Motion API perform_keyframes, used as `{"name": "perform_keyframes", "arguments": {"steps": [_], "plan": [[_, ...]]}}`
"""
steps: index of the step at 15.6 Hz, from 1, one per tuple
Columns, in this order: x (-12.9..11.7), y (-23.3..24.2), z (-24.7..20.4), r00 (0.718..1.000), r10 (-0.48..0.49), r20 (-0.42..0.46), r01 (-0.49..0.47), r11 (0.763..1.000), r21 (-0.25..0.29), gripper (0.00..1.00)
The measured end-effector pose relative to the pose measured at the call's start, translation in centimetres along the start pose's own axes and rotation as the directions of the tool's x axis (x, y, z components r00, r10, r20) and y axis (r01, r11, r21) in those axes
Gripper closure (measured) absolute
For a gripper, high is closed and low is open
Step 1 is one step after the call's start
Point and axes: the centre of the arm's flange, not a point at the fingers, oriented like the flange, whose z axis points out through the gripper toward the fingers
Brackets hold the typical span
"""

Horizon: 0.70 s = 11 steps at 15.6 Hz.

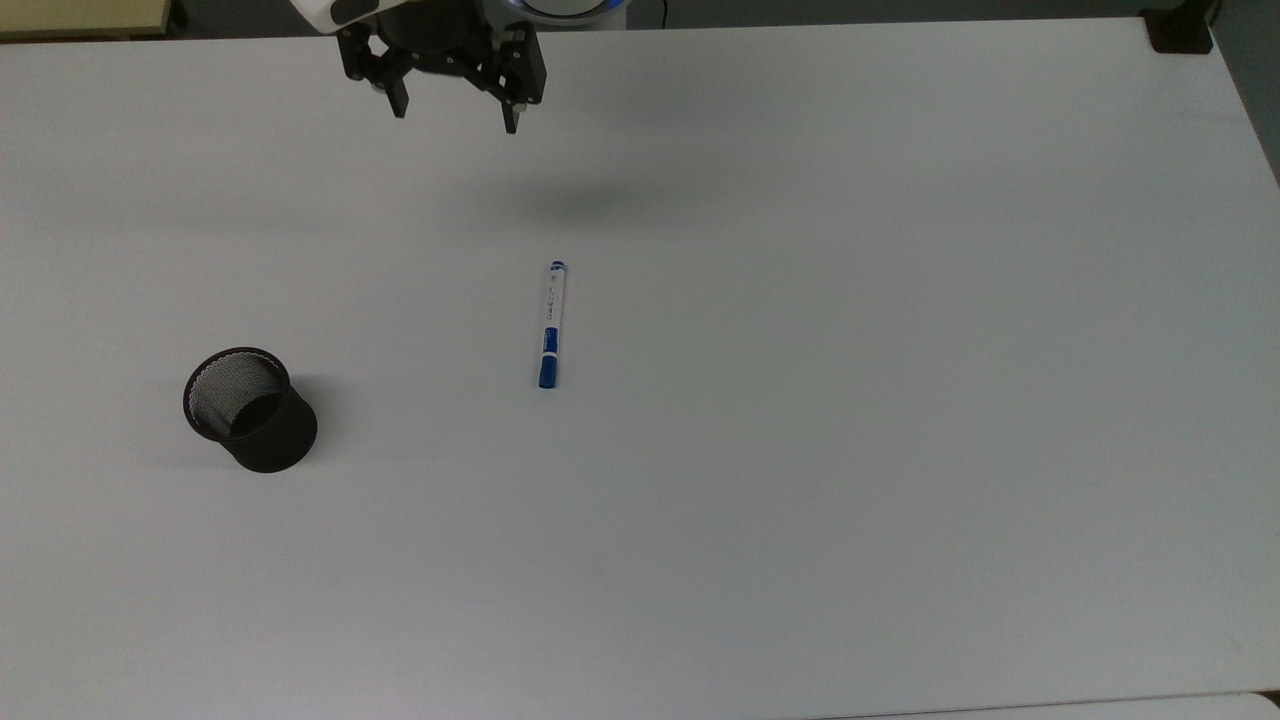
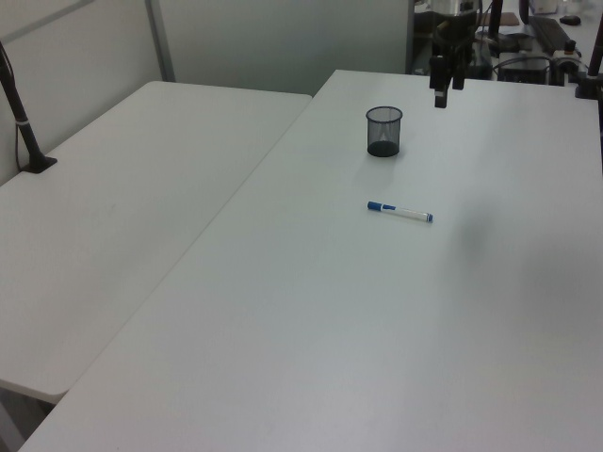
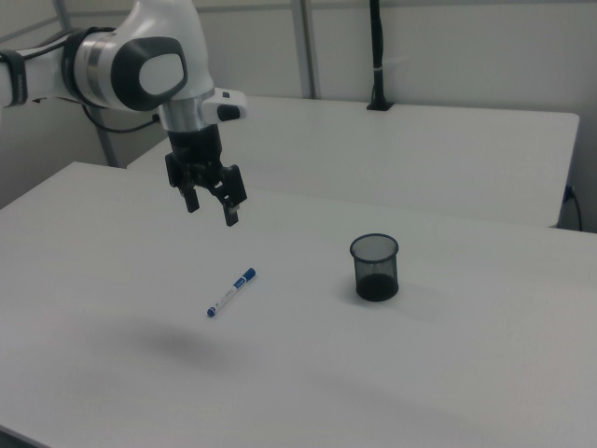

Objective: Insert the marker
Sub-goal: 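Move the open gripper down toward the blue-capped white marker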

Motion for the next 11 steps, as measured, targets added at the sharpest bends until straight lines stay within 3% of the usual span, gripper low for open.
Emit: {"name": "perform_keyframes", "arguments": {"steps": [1,6,11], "plan": [[0.9,-0.1,0.3,1.000,0.000,0.001,0.000,1.000,-0.003,0.00],[0.1,-3.5,-1.0,0.997,-0.062,0.036,0.062,0.998,0.003,0.00],[0.1,-3.3,-1.1,0.998,-0.058,0.036,0.058,0.998,0.003,0.00]]}}
